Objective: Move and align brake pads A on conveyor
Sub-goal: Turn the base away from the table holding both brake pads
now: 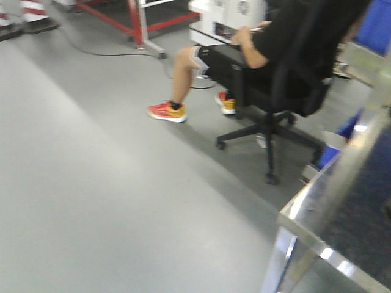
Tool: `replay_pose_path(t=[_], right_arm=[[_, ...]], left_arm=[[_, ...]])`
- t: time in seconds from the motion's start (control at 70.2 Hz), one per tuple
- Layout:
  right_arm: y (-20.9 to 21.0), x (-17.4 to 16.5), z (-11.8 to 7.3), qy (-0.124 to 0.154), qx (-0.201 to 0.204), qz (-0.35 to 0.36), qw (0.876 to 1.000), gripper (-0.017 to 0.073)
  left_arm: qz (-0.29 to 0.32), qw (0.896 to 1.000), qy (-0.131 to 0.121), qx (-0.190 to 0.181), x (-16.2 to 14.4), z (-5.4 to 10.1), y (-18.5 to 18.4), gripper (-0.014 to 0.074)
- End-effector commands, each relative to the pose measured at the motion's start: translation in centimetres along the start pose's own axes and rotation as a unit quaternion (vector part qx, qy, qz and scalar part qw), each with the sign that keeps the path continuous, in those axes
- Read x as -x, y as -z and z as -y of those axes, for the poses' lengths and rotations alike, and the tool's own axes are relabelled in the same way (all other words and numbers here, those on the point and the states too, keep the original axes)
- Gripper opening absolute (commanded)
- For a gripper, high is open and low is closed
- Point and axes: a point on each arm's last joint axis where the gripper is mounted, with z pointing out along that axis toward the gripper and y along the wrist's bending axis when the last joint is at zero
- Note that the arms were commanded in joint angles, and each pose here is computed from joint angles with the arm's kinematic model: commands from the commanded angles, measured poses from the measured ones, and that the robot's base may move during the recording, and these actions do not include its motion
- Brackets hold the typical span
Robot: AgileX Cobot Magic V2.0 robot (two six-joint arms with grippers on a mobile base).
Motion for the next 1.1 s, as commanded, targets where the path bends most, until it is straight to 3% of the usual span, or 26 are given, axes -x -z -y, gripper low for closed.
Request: replay_pose_path(t=[0.0, 1.083], right_arm=[[0.54, 1.49, -0.07, 0.006, 0.002, 0.053, 0.999, 0.0008], [0.54, 1.48, -0.07, 0.006, 0.002, 0.052, 0.999, 0.0008]], left_arm=[[0.052, 0.999, 0.005, -0.007, 1.29, 0.21, 0.72, -0.0006], [0.052, 0.999, 0.005, -0.007, 1.29, 0.21, 0.72, -0.0006]])
